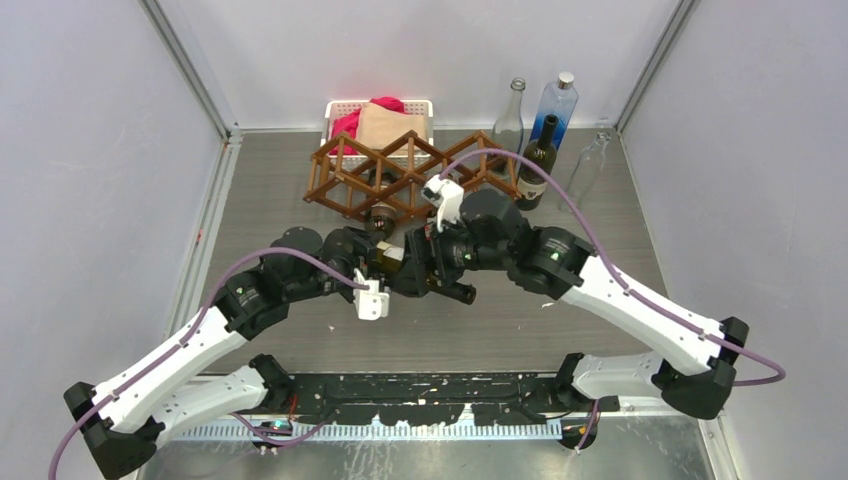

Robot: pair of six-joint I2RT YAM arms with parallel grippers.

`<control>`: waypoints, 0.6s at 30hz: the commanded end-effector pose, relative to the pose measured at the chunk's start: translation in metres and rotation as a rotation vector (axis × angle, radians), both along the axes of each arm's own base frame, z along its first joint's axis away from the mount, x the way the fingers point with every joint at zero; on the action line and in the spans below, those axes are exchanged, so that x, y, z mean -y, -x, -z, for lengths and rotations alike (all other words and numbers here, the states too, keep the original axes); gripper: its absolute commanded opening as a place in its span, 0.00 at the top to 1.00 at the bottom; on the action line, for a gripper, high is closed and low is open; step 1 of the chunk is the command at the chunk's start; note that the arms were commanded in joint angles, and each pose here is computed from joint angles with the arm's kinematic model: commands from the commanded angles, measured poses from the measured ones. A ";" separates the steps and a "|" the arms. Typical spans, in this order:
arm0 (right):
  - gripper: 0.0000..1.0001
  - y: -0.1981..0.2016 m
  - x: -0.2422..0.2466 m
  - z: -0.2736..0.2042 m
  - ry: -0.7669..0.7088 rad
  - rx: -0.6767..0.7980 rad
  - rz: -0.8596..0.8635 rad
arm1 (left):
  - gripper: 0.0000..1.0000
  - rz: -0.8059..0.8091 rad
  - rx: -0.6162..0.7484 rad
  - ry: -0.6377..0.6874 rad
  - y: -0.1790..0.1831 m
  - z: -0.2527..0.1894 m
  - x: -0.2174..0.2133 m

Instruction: Take the wine bottle off the wine rack

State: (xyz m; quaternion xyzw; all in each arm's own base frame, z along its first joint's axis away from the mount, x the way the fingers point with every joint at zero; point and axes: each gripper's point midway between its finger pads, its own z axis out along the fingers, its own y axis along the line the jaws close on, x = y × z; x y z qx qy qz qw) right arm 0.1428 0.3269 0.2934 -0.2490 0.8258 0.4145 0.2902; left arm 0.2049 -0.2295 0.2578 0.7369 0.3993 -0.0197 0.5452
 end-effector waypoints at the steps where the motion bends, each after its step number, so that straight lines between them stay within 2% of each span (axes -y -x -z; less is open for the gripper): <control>1: 0.00 -0.022 0.024 -0.073 -0.110 0.223 0.113 | 1.00 -0.095 0.098 0.173 -0.018 -0.059 -0.001; 7: 0.00 -0.042 0.068 -0.112 -0.164 0.366 0.328 | 1.00 -0.187 0.045 0.284 -0.023 -0.082 -0.005; 12: 0.00 -0.030 0.107 -0.163 -0.300 0.504 0.396 | 1.00 -0.205 -0.200 0.348 -0.009 -0.090 0.004; 18: 0.00 -0.023 0.134 -0.186 -0.386 0.543 0.464 | 1.00 -0.262 -0.368 0.526 -0.007 -0.116 0.013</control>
